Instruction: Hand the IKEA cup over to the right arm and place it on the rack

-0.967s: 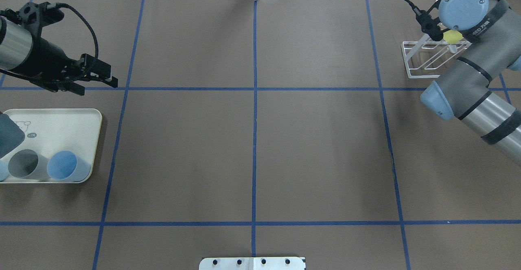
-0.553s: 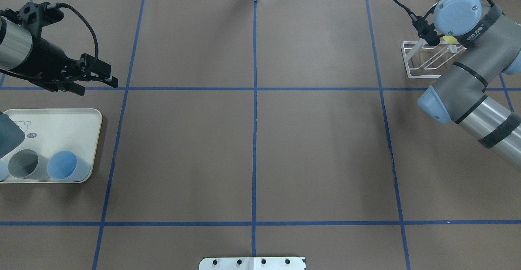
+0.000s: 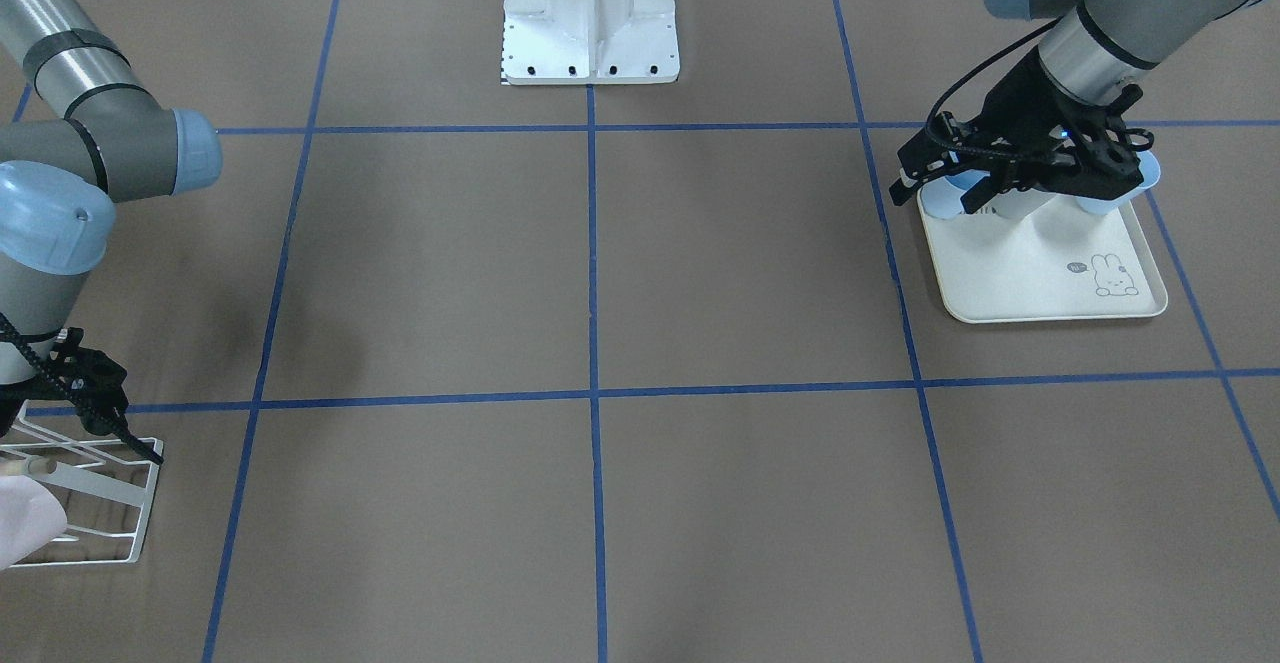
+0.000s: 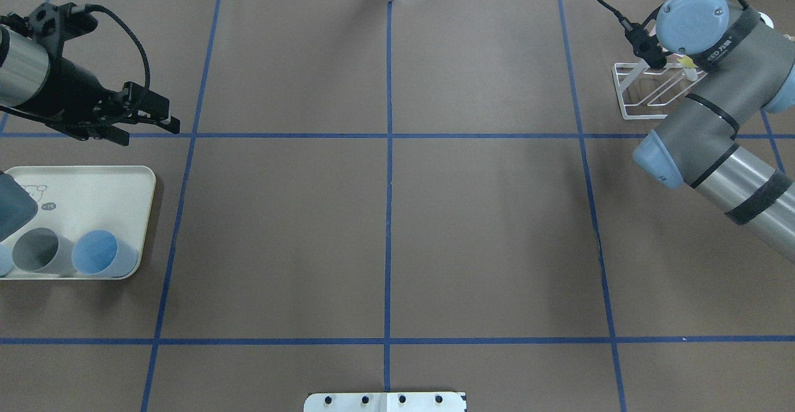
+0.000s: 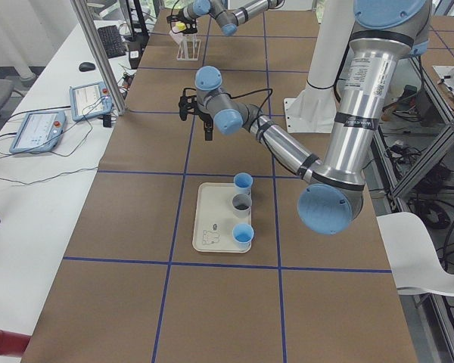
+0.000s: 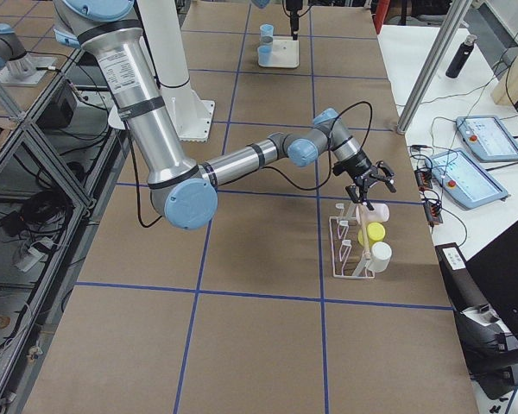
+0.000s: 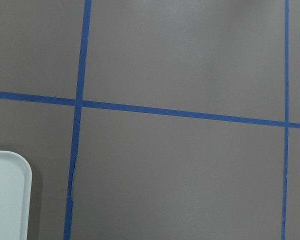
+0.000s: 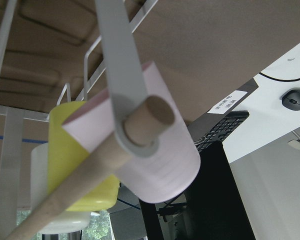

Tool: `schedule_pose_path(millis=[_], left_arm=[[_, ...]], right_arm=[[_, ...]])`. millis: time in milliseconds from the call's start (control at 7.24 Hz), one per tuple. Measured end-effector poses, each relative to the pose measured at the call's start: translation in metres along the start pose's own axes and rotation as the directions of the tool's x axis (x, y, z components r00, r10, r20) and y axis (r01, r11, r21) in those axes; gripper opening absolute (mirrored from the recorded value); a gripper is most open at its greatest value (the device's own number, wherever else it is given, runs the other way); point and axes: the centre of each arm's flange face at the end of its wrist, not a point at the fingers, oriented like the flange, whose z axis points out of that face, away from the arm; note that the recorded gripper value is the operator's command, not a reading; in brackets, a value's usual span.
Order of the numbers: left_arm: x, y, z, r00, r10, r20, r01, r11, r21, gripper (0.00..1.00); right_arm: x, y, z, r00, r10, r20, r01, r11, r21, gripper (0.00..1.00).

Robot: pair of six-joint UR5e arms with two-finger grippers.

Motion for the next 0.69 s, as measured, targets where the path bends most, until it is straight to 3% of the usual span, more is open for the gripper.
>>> schedule_pose_path(millis=[414, 691], left_arm=[[0.000, 0.000, -0.001, 1.000, 0.001, -0.001, -0.001, 1.000, 0.001, 1.00], [-0.004, 0.000, -0.003, 1.000, -0.002, 0.003, 0.002, 1.000, 0.004, 1.00]], right_arm=[[0.023, 0.007, -0.024, 0.997, 0.065, -0.047, -0.064, 0.998, 0.017, 0.98], [0.034, 0.018, -0.051, 0.974, 0.215, -0.075, -0.209, 0.974, 0.085, 0.99]])
